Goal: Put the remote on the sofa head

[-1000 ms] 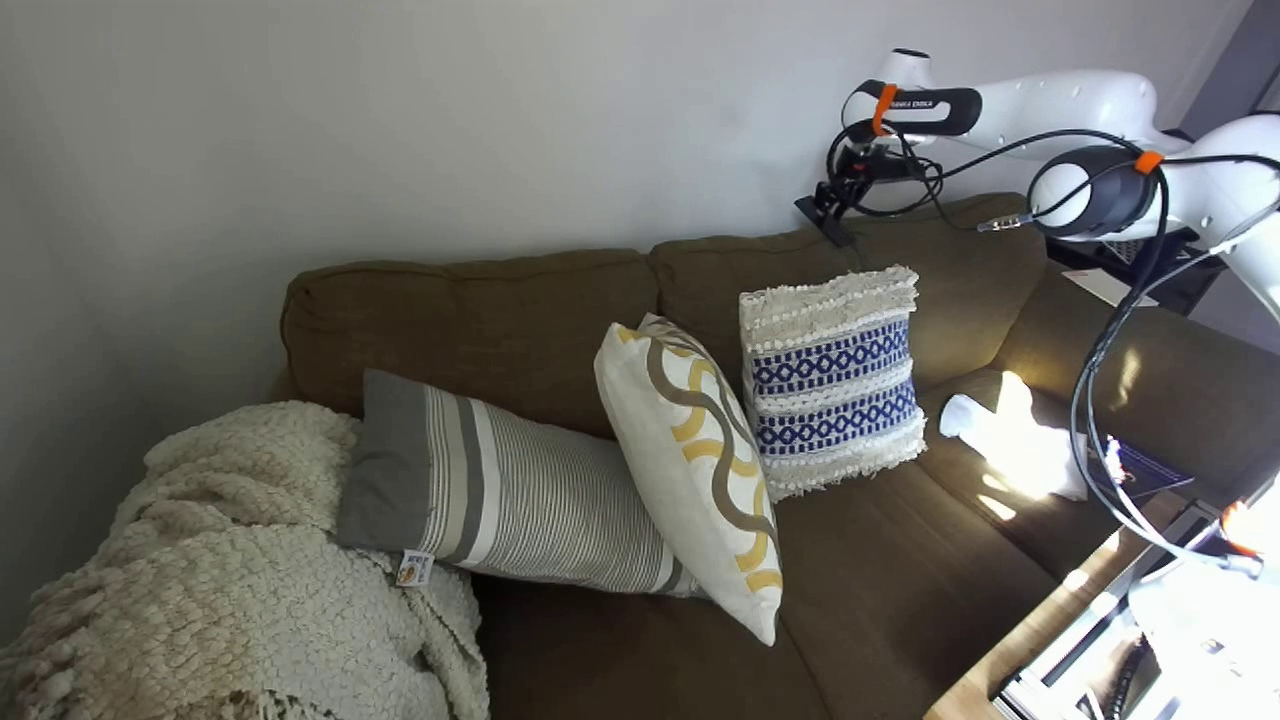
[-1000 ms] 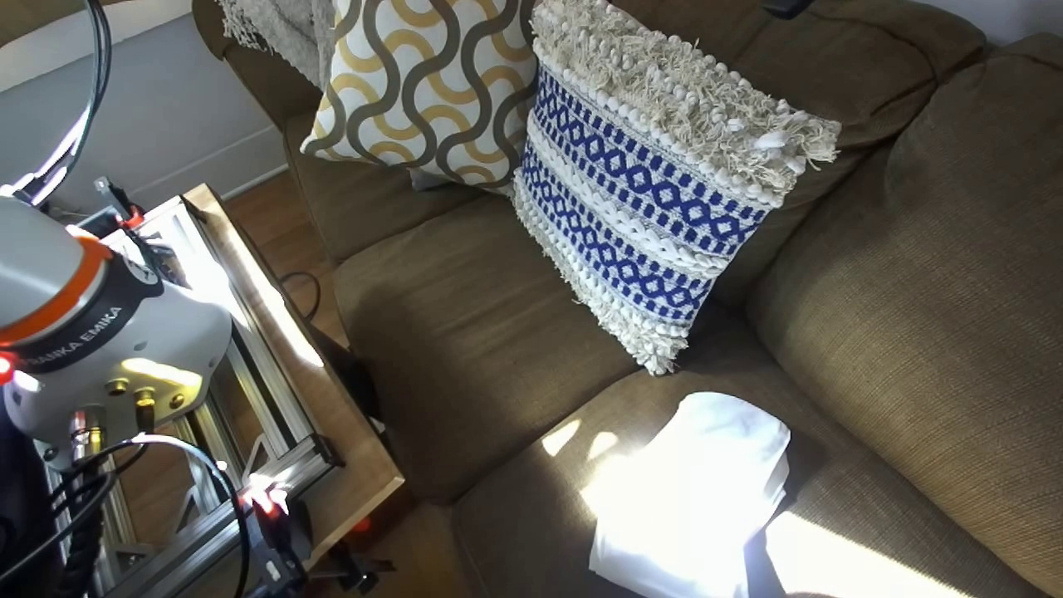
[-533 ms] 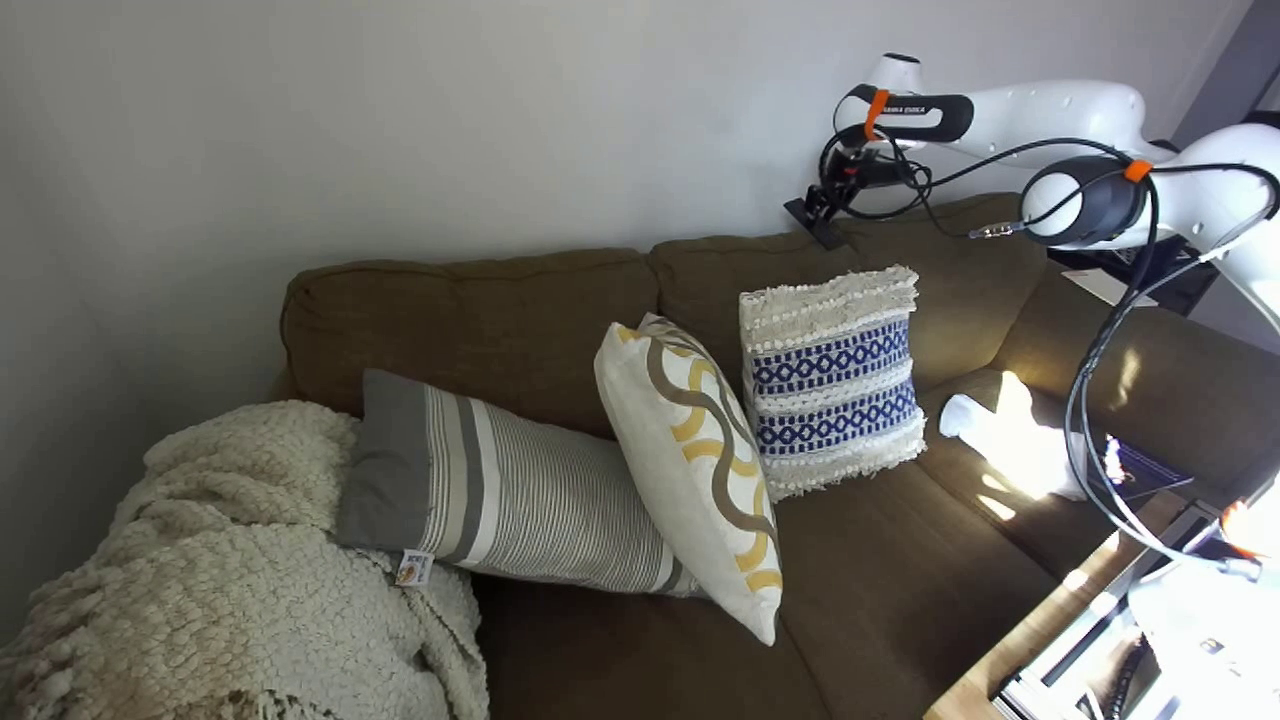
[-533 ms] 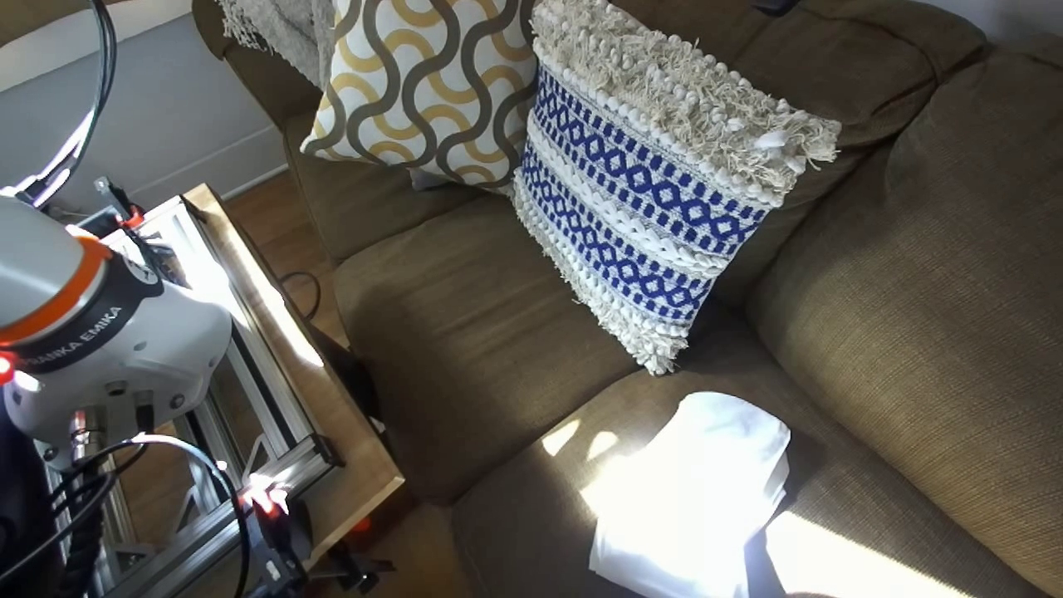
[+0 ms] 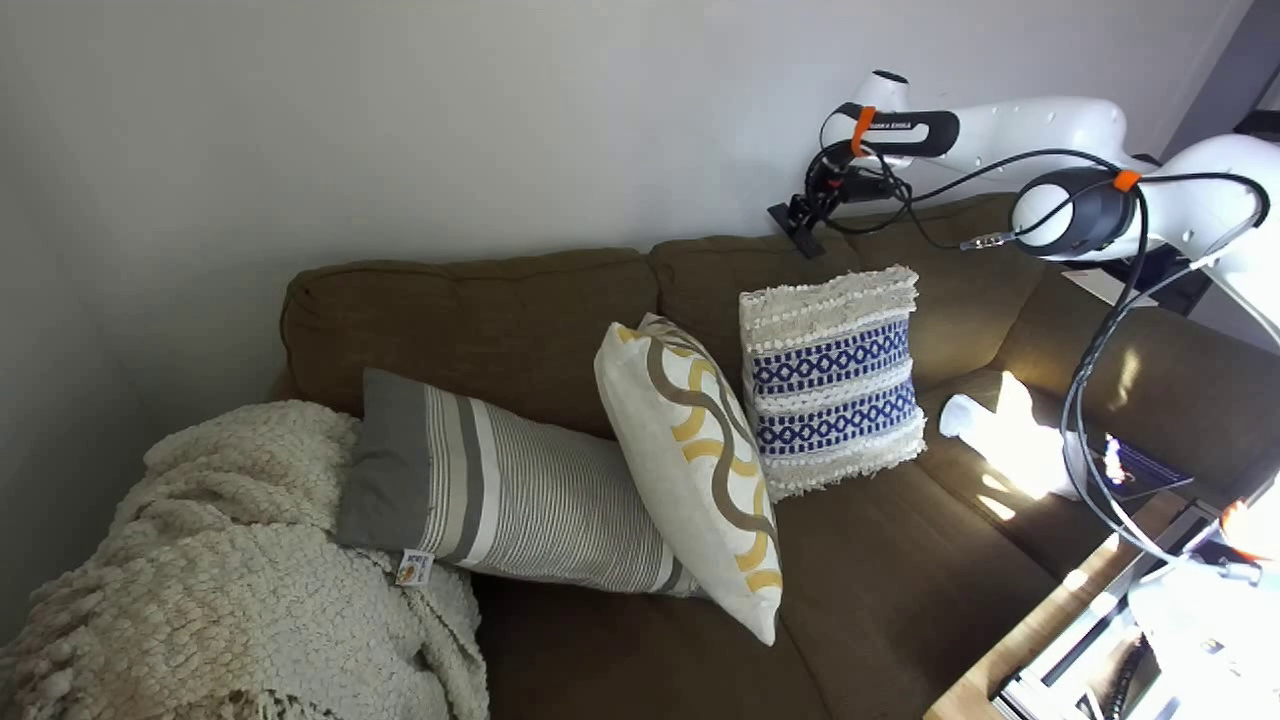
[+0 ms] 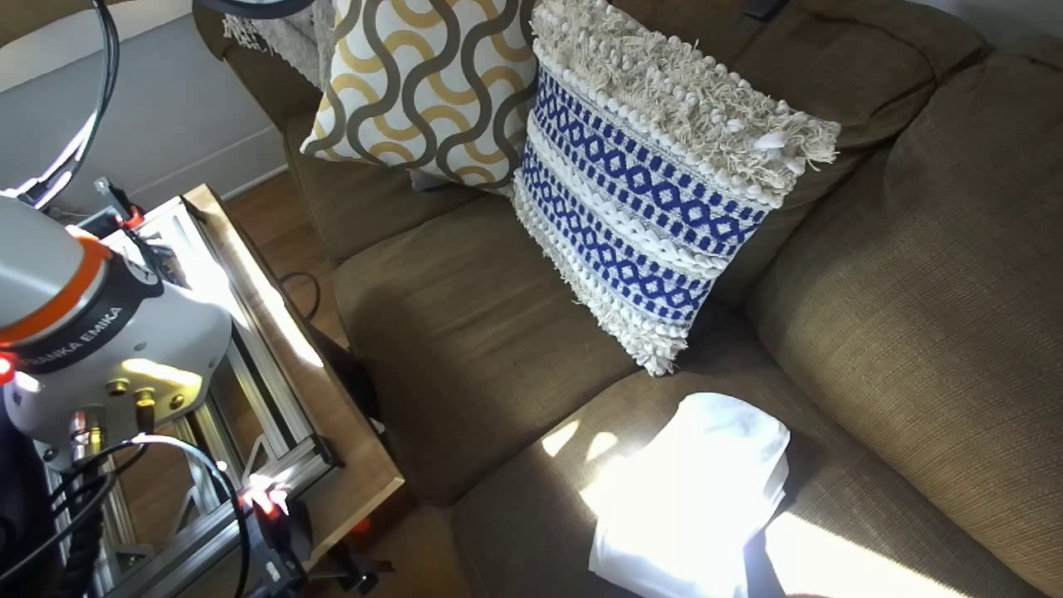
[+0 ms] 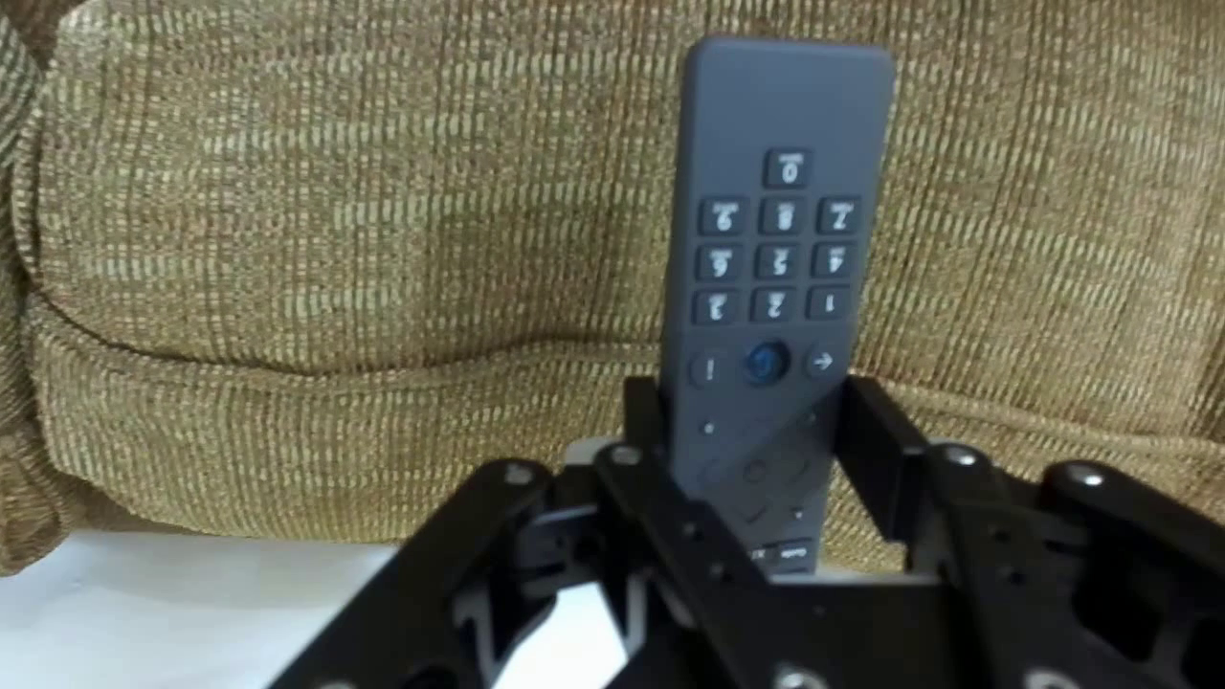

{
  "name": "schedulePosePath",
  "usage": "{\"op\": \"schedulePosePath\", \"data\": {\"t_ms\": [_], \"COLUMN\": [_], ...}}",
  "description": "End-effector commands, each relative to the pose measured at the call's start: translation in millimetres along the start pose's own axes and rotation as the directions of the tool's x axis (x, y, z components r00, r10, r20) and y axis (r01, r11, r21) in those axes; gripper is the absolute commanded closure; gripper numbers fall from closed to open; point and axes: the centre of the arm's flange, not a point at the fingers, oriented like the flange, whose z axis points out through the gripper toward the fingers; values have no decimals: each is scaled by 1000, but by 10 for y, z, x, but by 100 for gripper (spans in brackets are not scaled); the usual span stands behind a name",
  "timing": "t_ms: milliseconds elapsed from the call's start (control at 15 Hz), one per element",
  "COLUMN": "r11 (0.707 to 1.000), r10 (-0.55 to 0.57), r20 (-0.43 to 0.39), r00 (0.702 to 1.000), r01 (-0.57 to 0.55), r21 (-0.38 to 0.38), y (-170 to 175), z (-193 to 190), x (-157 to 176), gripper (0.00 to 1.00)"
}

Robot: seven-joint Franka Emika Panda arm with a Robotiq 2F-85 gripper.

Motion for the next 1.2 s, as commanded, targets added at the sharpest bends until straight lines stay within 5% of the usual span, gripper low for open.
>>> {"op": "schedulePosePath", "data": {"t_ms": [0, 1067, 1133], "r11": [999, 996, 996], "r10": [35, 80, 80], "r20": [-34, -103, -103], "r00": [999, 991, 991], "r01": [-33, -76, -76], "r21": [34, 44, 42], "y": [157, 428, 422], "z": [251, 479, 491], "x": [270, 432, 437], "gripper": [75, 75, 25]}}
